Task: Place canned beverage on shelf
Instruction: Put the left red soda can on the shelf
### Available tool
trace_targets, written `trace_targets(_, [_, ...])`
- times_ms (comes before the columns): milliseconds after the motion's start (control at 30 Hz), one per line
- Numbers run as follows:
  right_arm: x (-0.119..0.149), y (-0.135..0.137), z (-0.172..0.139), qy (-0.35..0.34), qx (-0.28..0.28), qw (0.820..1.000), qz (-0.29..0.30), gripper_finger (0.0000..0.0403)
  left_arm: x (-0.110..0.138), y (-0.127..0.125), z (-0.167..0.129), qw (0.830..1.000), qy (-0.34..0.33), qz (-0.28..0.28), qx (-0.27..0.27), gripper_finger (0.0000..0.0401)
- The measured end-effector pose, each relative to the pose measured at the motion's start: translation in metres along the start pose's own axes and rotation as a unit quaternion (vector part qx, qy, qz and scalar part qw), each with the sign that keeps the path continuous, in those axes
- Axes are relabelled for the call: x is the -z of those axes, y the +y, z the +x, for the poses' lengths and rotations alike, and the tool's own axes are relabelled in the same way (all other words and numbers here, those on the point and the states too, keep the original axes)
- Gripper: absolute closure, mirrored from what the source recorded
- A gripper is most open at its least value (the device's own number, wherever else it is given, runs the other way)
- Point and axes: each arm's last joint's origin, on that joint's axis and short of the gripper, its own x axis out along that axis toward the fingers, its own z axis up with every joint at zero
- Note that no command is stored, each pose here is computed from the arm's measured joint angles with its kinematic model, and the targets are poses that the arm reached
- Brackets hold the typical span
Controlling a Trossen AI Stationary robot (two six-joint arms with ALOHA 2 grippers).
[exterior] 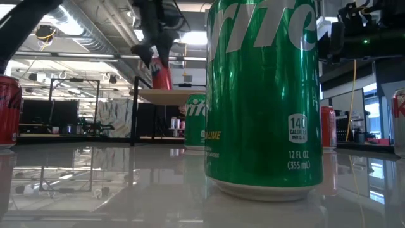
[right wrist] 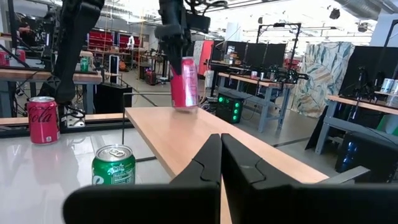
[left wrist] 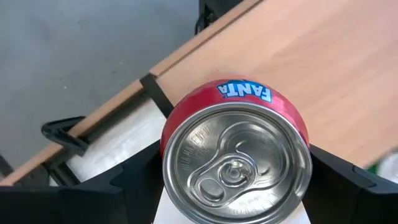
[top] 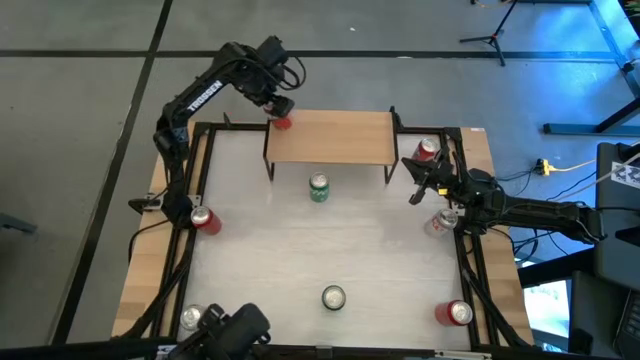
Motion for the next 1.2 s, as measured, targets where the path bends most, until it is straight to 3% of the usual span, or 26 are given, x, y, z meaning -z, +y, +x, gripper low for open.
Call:
trace_targets(367, [0.0003,0.0,0.0,0.002,0.0,1.0,0.003,0.0398,-0.0007,0.0001,0.0025,1.0,0.004,0.007,-0.004,0.0114])
trace_targets(733, [0.0005,0.0001,0.0,0.003,0.0,1.0,0.003,0.0398,-0.0024,-0.0003,0.0025,1.0,-0.005,0.016,-0.002,0.0078])
trace_targets(1200, [0.0009,0.0001,0.0,0.005,0.0,1.0,0.003,0.0398,-0.0077,-0.0013,0.0021,0.999,-0.032,0.033,0.003,0.0074])
